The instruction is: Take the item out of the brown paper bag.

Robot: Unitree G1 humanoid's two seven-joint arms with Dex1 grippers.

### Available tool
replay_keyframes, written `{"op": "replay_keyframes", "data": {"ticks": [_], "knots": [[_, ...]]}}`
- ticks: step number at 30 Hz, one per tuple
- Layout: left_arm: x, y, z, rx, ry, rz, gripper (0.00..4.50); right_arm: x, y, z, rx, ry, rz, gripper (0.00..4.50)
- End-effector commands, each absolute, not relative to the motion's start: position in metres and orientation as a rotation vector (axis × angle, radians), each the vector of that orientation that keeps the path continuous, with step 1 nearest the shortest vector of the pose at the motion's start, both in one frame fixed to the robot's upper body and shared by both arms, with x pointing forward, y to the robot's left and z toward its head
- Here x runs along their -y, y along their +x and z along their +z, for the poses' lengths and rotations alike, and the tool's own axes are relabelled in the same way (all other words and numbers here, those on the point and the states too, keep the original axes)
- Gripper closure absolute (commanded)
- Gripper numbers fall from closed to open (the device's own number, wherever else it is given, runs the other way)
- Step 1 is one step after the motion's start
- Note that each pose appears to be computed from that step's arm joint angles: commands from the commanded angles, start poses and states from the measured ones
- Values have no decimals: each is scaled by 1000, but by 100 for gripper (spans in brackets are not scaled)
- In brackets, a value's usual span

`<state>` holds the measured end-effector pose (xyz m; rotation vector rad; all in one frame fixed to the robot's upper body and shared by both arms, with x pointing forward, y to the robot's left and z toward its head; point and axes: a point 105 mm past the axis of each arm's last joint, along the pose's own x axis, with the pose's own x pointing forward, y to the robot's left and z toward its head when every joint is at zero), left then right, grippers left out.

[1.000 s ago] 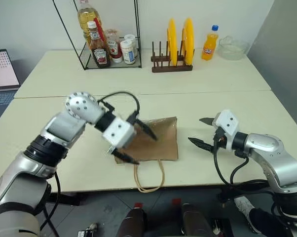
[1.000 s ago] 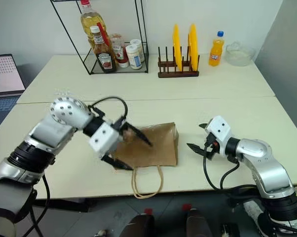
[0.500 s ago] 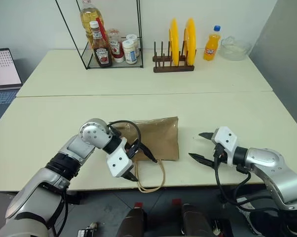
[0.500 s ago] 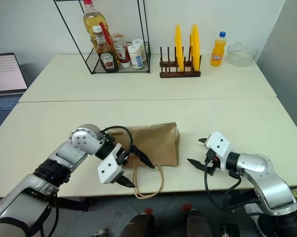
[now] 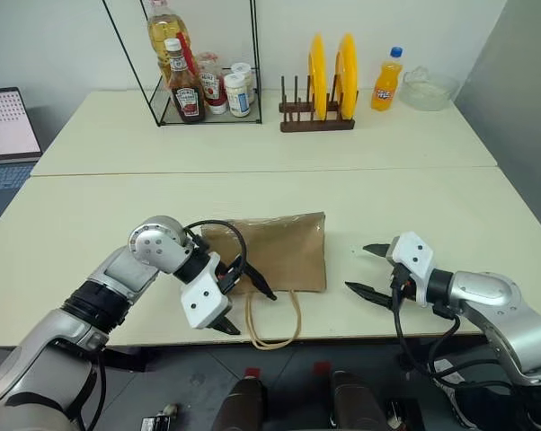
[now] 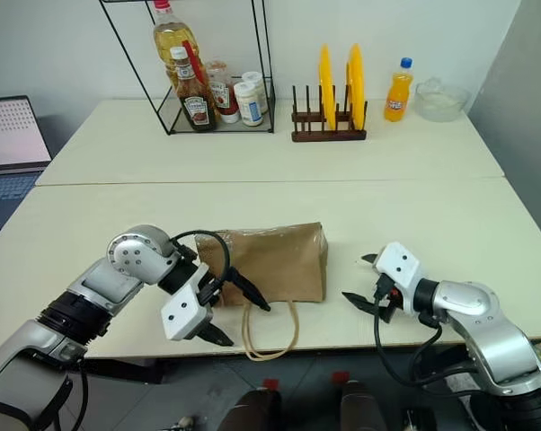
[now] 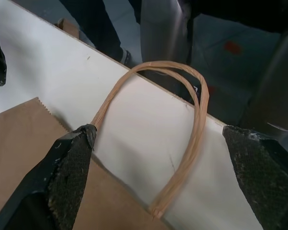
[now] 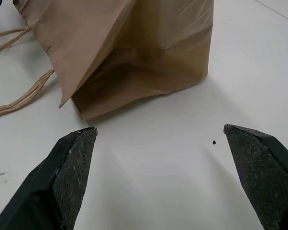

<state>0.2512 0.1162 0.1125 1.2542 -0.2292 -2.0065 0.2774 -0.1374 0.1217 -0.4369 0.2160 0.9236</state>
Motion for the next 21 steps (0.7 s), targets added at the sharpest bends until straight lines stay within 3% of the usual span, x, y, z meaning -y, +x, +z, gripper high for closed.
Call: {"op": "replay_keyframes", "data": {"ticks": [1, 5, 19, 21], "knots": [[-111, 251, 111, 258, 1255, -1986, 0, 135, 279, 131, -183, -446, 934, 4], [-106, 257, 112, 258, 1232, -1942, 0, 136, 280, 131, -184, -449, 929, 4], [-102, 275, 135, 158, 1050, -1827, 432, 137, 277, 127, -194, -472, 948, 0], [-107, 284, 137, 102, 1032, -1779, 449, 141, 269, 121, -211, -530, 984, 0]]}}
